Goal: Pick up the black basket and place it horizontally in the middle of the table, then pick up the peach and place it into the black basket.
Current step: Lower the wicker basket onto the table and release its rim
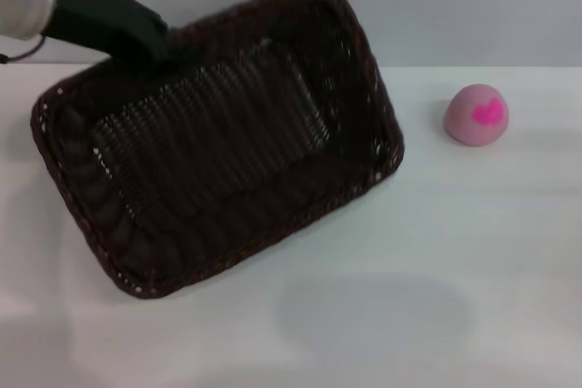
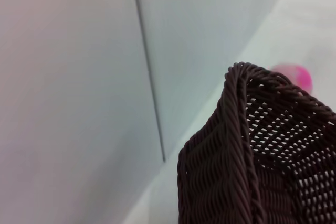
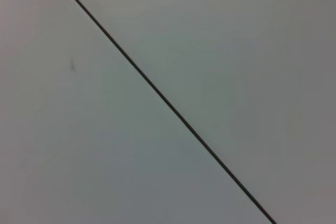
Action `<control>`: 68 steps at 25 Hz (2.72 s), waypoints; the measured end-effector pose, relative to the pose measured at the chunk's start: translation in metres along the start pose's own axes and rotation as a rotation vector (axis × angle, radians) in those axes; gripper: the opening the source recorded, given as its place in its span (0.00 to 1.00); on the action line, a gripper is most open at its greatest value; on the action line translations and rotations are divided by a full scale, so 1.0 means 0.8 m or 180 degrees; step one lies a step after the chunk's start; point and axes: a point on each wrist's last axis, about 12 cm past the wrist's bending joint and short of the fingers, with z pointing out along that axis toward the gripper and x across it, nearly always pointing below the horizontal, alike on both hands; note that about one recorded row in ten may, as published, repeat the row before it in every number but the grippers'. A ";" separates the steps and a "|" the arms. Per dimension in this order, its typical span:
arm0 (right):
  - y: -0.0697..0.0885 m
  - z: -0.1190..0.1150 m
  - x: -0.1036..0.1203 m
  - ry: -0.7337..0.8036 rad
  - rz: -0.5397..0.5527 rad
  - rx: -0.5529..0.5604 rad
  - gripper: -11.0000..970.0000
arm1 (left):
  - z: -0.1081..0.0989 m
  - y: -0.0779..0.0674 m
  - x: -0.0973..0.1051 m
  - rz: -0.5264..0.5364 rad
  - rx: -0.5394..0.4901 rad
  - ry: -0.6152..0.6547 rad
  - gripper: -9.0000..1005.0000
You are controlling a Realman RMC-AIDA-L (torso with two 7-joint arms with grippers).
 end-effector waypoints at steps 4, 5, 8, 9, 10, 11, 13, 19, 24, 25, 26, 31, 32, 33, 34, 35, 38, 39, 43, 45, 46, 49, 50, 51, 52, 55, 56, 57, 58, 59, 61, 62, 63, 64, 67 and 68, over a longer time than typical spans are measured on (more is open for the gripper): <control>-0.001 0.000 -0.002 -0.0033 0.0009 0.0019 0.58 | -0.017 0.008 0.004 -0.0051 -0.0035 -0.0288 0.19; -0.001 0.001 -0.002 -0.0043 0.0012 0.0023 0.58 | -0.023 0.011 0.006 -0.0049 -0.0039 -0.0386 0.19; -0.001 0.002 -0.002 -0.0056 0.0021 0.0026 0.58 | -0.040 0.014 0.008 0.0057 0.0046 -0.0650 0.19; -0.001 0.002 -0.002 -0.0056 0.0021 0.0026 0.58 | -0.040 0.014 0.008 0.0057 0.0046 -0.0650 0.19; -0.001 0.002 -0.002 -0.0057 0.0021 0.0026 0.58 | -0.043 0.014 0.009 0.0094 0.0076 -0.0686 0.19; -0.001 0.002 -0.002 -0.0056 0.0022 0.0026 0.58 | -0.043 0.014 0.009 0.0094 0.0076 -0.0686 0.19; -0.001 0.002 -0.002 -0.0058 0.0024 0.0027 0.58 | -0.054 0.013 0.006 0.0353 0.0337 -0.0750 0.19; -0.001 0.000 -0.001 -0.0055 0.0047 0.0043 0.58 | -0.049 0.000 -0.017 0.0845 0.0787 -0.0547 0.19; -0.001 -0.004 0.003 -0.0042 0.0083 0.0075 0.58 | -0.031 -0.013 -0.032 0.1067 0.0976 -0.0406 0.19; -0.001 -0.005 0.003 -0.0038 0.0085 0.0083 0.58 | -0.006 -0.027 -0.043 0.1220 0.1182 -0.0241 0.19; -0.002 -0.006 0.004 -0.0036 0.0085 0.0089 0.58 | 0.004 -0.031 -0.046 0.1272 0.1238 -0.0176 0.19; -0.002 -0.009 0.005 -0.0028 0.0094 0.0108 0.58 | 0.034 -0.045 -0.060 0.1445 0.1396 -0.0060 0.19; -0.003 -0.009 0.005 -0.0028 0.0094 0.0111 0.58 | 0.034 -0.045 -0.060 0.1445 0.1396 -0.0060 0.19; -0.003 -0.010 0.005 -0.0027 0.0093 0.0115 0.58 | 0.039 -0.047 -0.062 0.1471 0.1418 -0.0052 0.19; -0.003 -0.010 0.005 -0.0027 0.0093 0.0115 0.58 | 0.039 -0.047 -0.062 0.1471 0.1418 -0.0052 0.19; -0.003 -0.010 0.005 -0.0027 0.0092 0.0116 0.58 | 0.044 -0.048 -0.066 0.1508 0.1450 -0.0056 0.19; -0.003 -0.011 0.006 -0.0016 0.0102 0.0133 0.58 | 0.046 -0.048 -0.068 0.1528 0.1452 -0.0069 0.20; -0.003 -0.011 0.006 -0.0016 0.0102 0.0133 0.58 | 0.048 -0.047 -0.069 0.1538 0.1449 -0.0080 0.20; -0.004 -0.009 0.006 -0.0002 0.0100 0.0152 0.58 | 0.057 -0.046 -0.070 0.1512 0.1436 -0.0106 0.22; -0.004 -0.009 0.006 -0.0003 0.0097 0.0150 0.58 | 0.057 -0.046 -0.070 0.1512 0.1436 -0.0106 0.22; -0.004 -0.009 0.006 -0.0003 0.0095 0.0148 0.58 | 0.057 -0.046 -0.070 0.1512 0.1436 -0.0106 0.23; -0.005 -0.007 0.006 0.0006 0.0084 0.0159 0.58 | 0.065 -0.045 -0.068 0.1483 0.1409 -0.0114 0.24; -0.005 -0.007 0.006 0.0006 0.0084 0.0159 0.58 | 0.065 -0.045 -0.068 0.1483 0.1409 -0.0114 0.24; -0.005 -0.006 0.006 0.0013 0.0084 0.0167 0.58 | 0.069 -0.043 -0.068 0.1465 0.1378 -0.0131 0.25; -0.006 -0.005 0.006 0.0017 0.0085 0.0173 0.58 | 0.069 -0.043 -0.068 0.1465 0.1378 -0.0131 0.25; -0.006 -0.004 0.007 0.0029 0.0085 0.0184 0.58 | 0.069 -0.043 -0.068 0.1465 0.1378 -0.0131 0.26; -0.006 -0.003 0.007 0.0030 0.0084 0.0185 0.58 | 0.076 -0.043 -0.066 0.1458 0.1383 -0.0149 0.26; -0.006 -0.003 0.007 0.0030 0.0084 0.0186 0.58 | 0.076 -0.043 -0.066 0.1458 0.1383 -0.0149 0.27; -0.006 -0.003 0.007 0.0029 0.0084 0.0187 0.58 | 0.078 -0.043 -0.066 0.1463 0.1380 -0.0156 0.27; -0.006 -0.003 0.007 0.0029 0.0084 0.0187 0.58 | 0.078 -0.043 -0.066 0.1463 0.1380 -0.0156 0.28; -0.006 -0.004 0.007 0.0027 0.0084 0.0189 0.58 | 0.078 -0.043 -0.066 0.1463 0.1380 -0.0156 0.28; -0.006 -0.004 0.007 0.0026 0.0084 0.0190 0.58 | 0.080 -0.042 -0.066 0.1464 0.1374 -0.0157 0.29; -0.006 -0.004 0.007 0.0028 0.0084 0.0193 0.58 | 0.080 -0.042 -0.066 0.1464 0.1374 -0.0157 0.29; -0.006 -0.004 0.007 0.0028 0.0084 0.0193 0.58 | 0.080 -0.042 -0.066 0.1464 0.1374 -0.0157 0.29; -0.007 -0.004 0.007 0.0038 0.0086 0.0210 0.58 | 0.090 -0.045 -0.065 0.1466 0.1363 -0.0118 0.30; -0.007 -0.004 0.008 0.0044 0.0090 0.0220 0.58 | 0.090 -0.045 -0.065 0.1466 0.1363 -0.0118 0.31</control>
